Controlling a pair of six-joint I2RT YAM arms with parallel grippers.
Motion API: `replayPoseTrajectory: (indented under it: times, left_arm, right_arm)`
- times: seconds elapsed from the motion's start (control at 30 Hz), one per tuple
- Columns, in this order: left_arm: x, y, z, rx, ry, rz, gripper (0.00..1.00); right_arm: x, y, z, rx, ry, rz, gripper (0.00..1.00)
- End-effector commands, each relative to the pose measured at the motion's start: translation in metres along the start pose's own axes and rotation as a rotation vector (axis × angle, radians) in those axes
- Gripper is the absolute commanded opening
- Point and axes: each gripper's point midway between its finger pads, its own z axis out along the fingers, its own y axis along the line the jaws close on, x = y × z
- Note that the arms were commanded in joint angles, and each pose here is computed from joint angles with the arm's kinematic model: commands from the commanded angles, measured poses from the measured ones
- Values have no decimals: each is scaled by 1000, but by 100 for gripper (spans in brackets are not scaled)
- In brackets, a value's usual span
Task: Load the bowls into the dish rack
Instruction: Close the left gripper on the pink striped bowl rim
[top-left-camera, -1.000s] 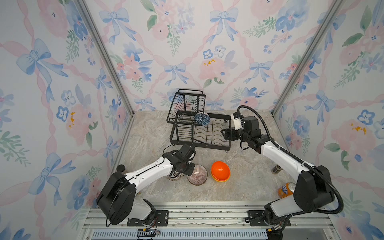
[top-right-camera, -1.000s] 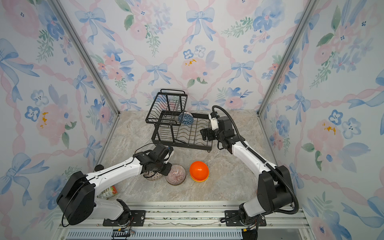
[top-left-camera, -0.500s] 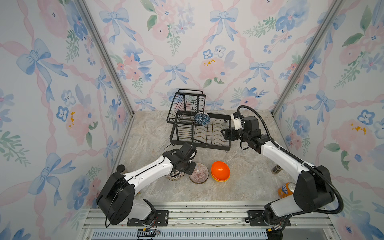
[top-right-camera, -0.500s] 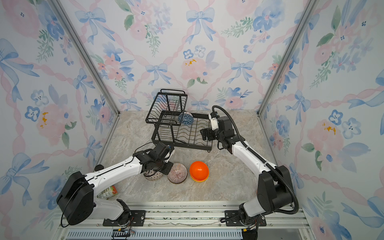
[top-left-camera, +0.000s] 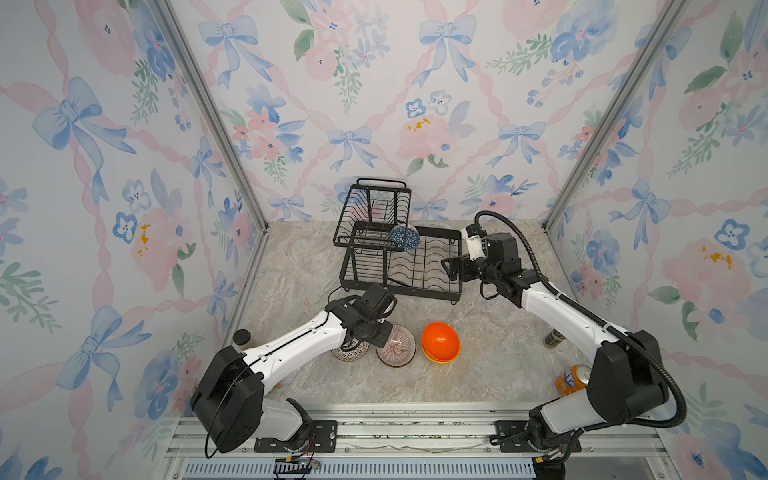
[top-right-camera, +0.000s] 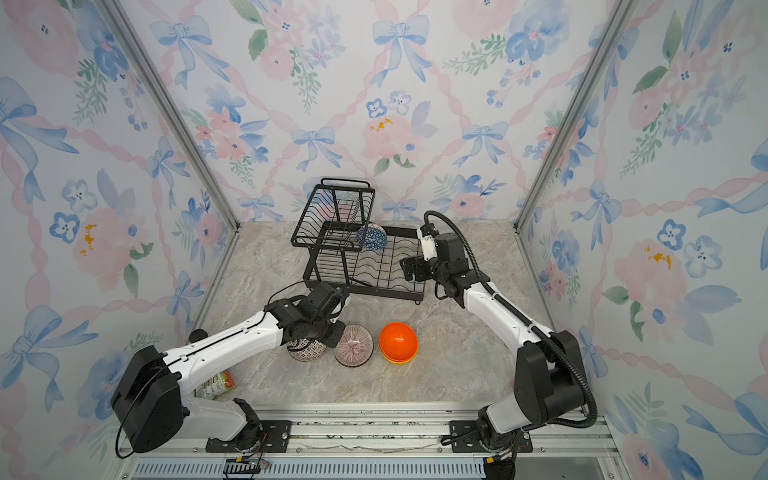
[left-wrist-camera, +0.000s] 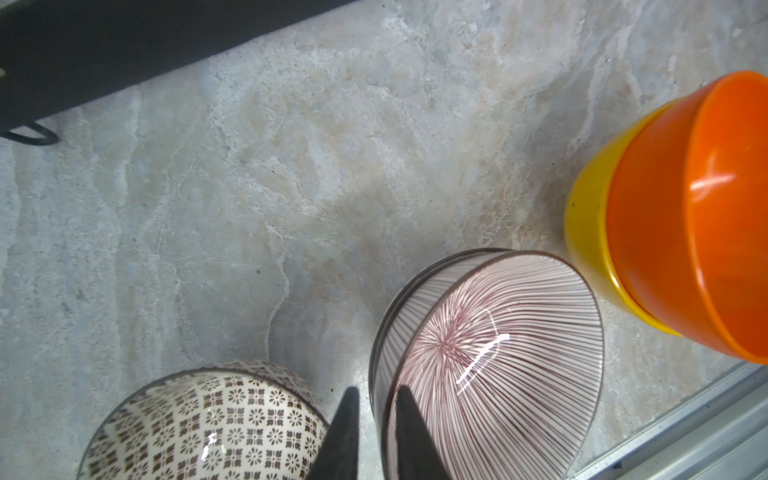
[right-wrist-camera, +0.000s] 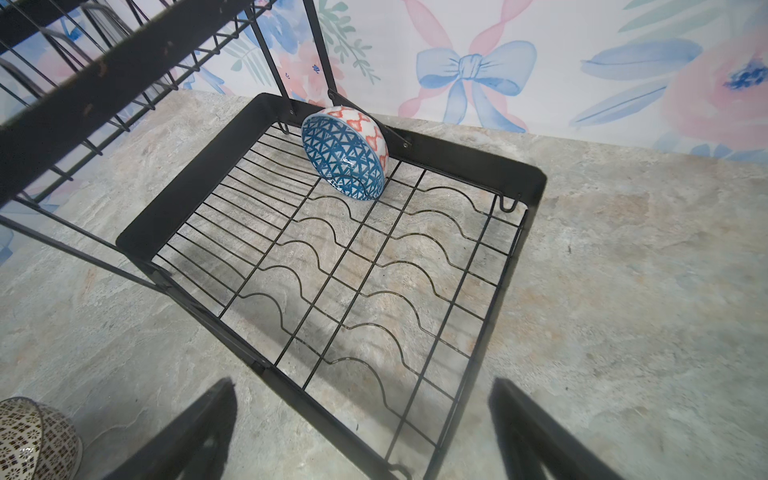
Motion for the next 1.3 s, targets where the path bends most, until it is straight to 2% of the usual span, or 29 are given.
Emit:
replayPoseTrajectory:
  times: [0.0,0.2,0.3,0.4,0.57,1.1,1.27]
  left_arm:
    - [-8,-1,-7,-4,-22,19,27]
    - [-3,-1,-1,-7,-1,20,36]
    - [2,0,3,-10,17,20,45]
    - [8,0,9,-12,43,20,45]
    - [17,-1,20,-8,86,20,36]
    - [17,-4,27,4,109,19,19]
    - [12,-4,23,4,92,21,8]
  right_arm:
    - [3,-4,3,-3,4,10,97]
    - [4,-5,2,-6,3,9,97]
    - [5,-6,2,-8,4,11,97]
    - [6,-6,2,-11,3,13,97]
    - [6,-6,2,-15,5,14,97]
    - [6,-8,4,-13,10,19,97]
    - [7,-9,4,-13,13,19,97]
